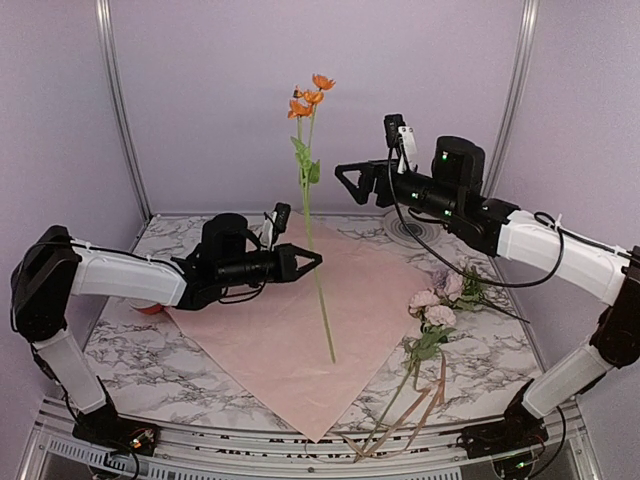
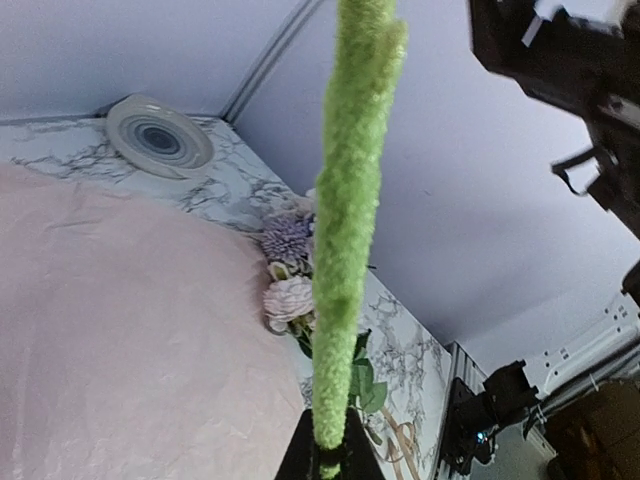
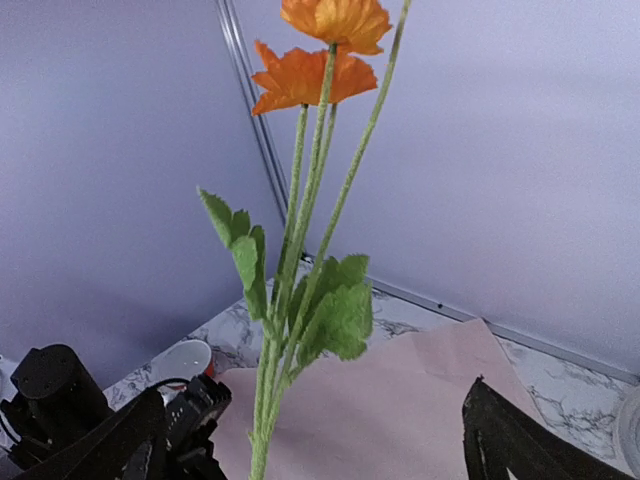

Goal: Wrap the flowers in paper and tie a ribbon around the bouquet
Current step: Pass from the right arm to the left, then place the fake flower on the flattened wrapping paper.

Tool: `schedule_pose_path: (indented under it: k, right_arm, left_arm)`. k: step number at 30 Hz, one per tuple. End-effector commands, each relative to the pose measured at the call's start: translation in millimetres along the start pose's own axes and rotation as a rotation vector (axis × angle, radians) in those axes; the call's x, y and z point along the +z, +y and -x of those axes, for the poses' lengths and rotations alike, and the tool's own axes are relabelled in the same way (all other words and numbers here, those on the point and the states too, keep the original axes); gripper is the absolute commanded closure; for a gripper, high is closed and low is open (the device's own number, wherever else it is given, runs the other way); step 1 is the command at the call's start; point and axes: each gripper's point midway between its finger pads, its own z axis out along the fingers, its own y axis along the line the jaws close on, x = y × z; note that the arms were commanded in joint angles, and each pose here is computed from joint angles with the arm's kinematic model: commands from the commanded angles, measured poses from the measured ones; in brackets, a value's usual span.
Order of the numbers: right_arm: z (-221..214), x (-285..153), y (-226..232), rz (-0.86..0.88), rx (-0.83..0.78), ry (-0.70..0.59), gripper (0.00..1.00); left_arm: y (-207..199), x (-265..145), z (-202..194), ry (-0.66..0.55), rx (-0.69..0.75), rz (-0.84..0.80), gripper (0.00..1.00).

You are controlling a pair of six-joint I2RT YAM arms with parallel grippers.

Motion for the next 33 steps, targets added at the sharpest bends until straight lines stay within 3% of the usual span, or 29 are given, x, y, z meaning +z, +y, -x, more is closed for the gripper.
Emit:
schedule_pose_path:
  k: [1,6,15,22,26,33]
  right_arm:
    - [-0.4,-20.3,-60.9,-0.35,-0.045,0.08,0.0]
    - [-33.6,-31.3,-95.5,-0.465,-0.026,0.206,0.0]
    - [-74.5,-38.8,-114.0,-0.518,-0.009,0.338,0.0]
    - [-84.8,-43.6,-119.2,-0.546,-0.007,0.36,0.0]
    - [-87.5,-47.0,-123.5,-0.564,-0.013,0.375,0.0]
    - [-115.9,-80.8,-166.2,-0.706,0.045,0.504,0.01]
  left_arm:
    - [69.2,-13.3,-7.3,0.094,-0.297,0.259,1.0]
    - [126.5,-27.8,-25.6,0.136,-0.436,0.392,1.0]
    - [180.4,-17.5,-42.3,0.266,-0.492,0.473,1.0]
    - [202.2,-15.7,-54.3,0.293,-0.491,0.529,1.0]
    - [217.2,-14.5,-67.1,0.349,-0.477,0.577,0.93]
    - [230.8,-15.1,-81.5,0.37,-0.48,0.615,0.92]
